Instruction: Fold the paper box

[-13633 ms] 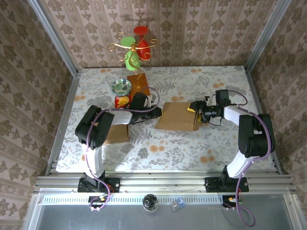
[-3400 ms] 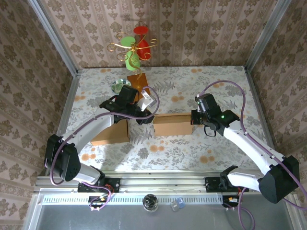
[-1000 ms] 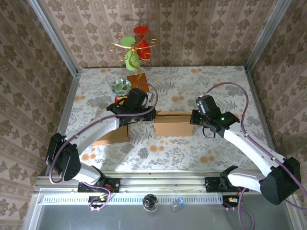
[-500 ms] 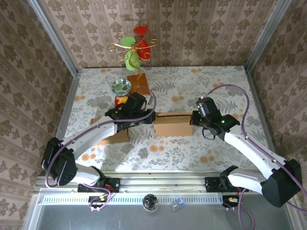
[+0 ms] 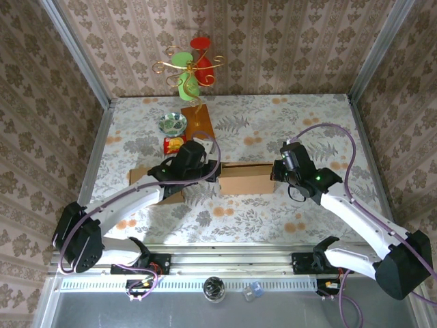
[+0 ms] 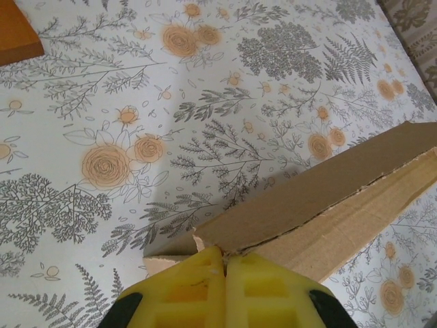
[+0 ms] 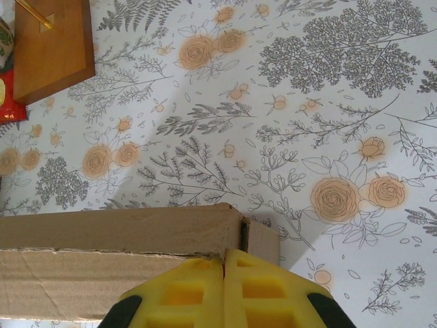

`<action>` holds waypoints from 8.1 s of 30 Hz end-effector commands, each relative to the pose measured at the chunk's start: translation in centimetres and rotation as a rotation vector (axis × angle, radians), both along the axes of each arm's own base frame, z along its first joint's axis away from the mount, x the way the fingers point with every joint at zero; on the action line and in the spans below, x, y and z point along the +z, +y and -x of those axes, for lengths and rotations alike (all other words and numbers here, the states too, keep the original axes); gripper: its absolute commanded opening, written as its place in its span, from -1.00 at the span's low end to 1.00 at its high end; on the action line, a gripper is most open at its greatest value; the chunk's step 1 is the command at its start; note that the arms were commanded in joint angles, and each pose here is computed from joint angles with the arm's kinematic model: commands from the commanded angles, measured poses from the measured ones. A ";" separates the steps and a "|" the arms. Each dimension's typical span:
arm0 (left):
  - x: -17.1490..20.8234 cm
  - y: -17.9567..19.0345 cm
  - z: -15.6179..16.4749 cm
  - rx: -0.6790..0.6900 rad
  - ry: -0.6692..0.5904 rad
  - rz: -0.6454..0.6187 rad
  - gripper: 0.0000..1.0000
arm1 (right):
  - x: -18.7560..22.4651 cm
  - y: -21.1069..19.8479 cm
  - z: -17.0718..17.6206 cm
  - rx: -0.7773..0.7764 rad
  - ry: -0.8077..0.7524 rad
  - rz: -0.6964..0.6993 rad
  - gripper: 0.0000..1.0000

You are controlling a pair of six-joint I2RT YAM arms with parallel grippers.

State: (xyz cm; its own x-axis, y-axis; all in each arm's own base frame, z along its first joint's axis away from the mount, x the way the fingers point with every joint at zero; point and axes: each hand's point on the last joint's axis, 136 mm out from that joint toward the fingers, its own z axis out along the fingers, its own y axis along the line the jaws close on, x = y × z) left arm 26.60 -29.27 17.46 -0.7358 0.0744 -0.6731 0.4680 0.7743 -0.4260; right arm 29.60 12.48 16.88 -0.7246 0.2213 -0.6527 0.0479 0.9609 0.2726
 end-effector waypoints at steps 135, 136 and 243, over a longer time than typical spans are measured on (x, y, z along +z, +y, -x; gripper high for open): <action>-5.5 1.9 4.3 0.129 0.436 0.159 -0.29 | -6.6 -1.0 4.4 -0.722 0.427 -0.763 -0.24; -5.8 2.0 4.4 0.129 0.437 0.154 -0.30 | -6.7 -1.1 4.5 -0.723 0.430 -0.758 -0.23; -1.1 29.7 -5.9 0.766 -0.496 -0.506 1.00 | -4.1 -17.5 0.1 -0.342 -0.379 0.417 1.00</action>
State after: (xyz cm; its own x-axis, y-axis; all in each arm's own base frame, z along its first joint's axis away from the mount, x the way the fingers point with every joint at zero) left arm 30.47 0.90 13.90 -0.4167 -0.0102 -0.9090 -0.2738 0.9549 0.1148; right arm 27.05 -5.71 10.12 -0.4784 0.1507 -0.8651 0.4043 0.9123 -0.0647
